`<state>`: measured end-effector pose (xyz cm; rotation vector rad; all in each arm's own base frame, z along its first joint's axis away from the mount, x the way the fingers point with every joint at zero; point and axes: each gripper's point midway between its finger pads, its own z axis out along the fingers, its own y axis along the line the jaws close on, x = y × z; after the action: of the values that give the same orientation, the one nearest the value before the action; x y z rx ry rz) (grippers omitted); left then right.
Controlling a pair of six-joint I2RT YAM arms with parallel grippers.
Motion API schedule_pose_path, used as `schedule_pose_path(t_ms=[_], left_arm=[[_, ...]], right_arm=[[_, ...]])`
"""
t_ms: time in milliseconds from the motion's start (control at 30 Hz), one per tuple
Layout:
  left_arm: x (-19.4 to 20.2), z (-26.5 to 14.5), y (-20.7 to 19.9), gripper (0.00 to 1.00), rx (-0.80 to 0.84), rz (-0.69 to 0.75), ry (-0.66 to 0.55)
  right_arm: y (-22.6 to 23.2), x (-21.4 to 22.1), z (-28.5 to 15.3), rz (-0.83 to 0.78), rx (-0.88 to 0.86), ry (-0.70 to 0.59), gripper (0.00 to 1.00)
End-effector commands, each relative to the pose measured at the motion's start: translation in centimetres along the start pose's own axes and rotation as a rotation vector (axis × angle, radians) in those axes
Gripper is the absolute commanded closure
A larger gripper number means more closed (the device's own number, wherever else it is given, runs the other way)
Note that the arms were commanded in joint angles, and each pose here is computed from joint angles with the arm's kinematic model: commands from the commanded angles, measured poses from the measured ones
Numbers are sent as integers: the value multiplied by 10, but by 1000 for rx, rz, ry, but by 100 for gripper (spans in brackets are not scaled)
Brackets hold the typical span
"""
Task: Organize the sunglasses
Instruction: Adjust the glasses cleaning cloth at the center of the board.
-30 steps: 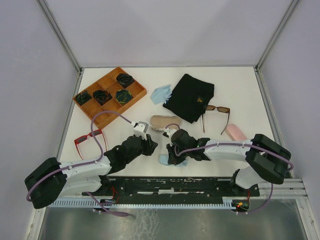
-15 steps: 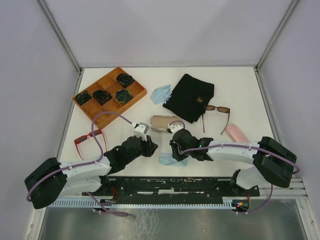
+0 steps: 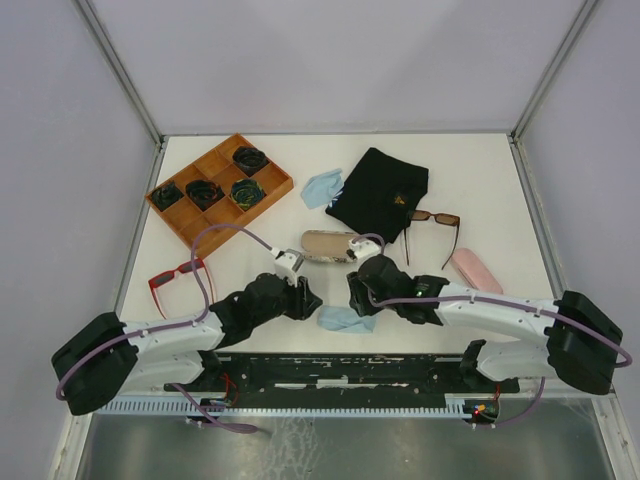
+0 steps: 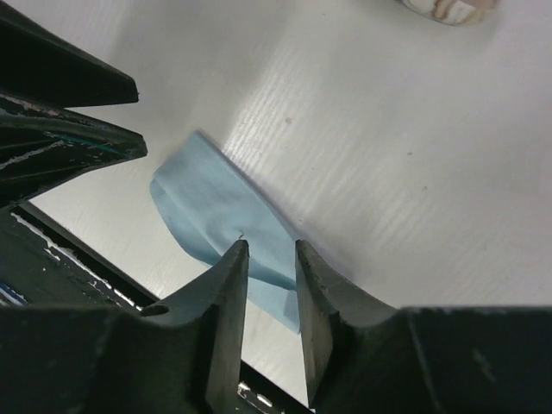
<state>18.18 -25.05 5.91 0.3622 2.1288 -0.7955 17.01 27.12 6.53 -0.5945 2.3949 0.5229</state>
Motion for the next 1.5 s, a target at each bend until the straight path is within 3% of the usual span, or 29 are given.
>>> schedule_pose_path(t_ms=[0,233,433,600,800,1467], left_arm=[[8,0,-13,54,73,-21,51],[23,2,-13,53,85,-12,113],[21,4,-11,53,70,-12,100],[18,5,-12,56,73,-17,88],[7,3,-21,71,109,-6,55],[9,7,-21,74,114,-2,59]], right_arm=[[-25,12,-15,52,102,-3,60],[-25,24,-16,137,99,17,56],[15,9,-13,89,-118,-16,65],[36,8,-4,27,-211,39,81],[23,13,14,37,-105,89,98],[26,34,17,17,-138,172,100]])
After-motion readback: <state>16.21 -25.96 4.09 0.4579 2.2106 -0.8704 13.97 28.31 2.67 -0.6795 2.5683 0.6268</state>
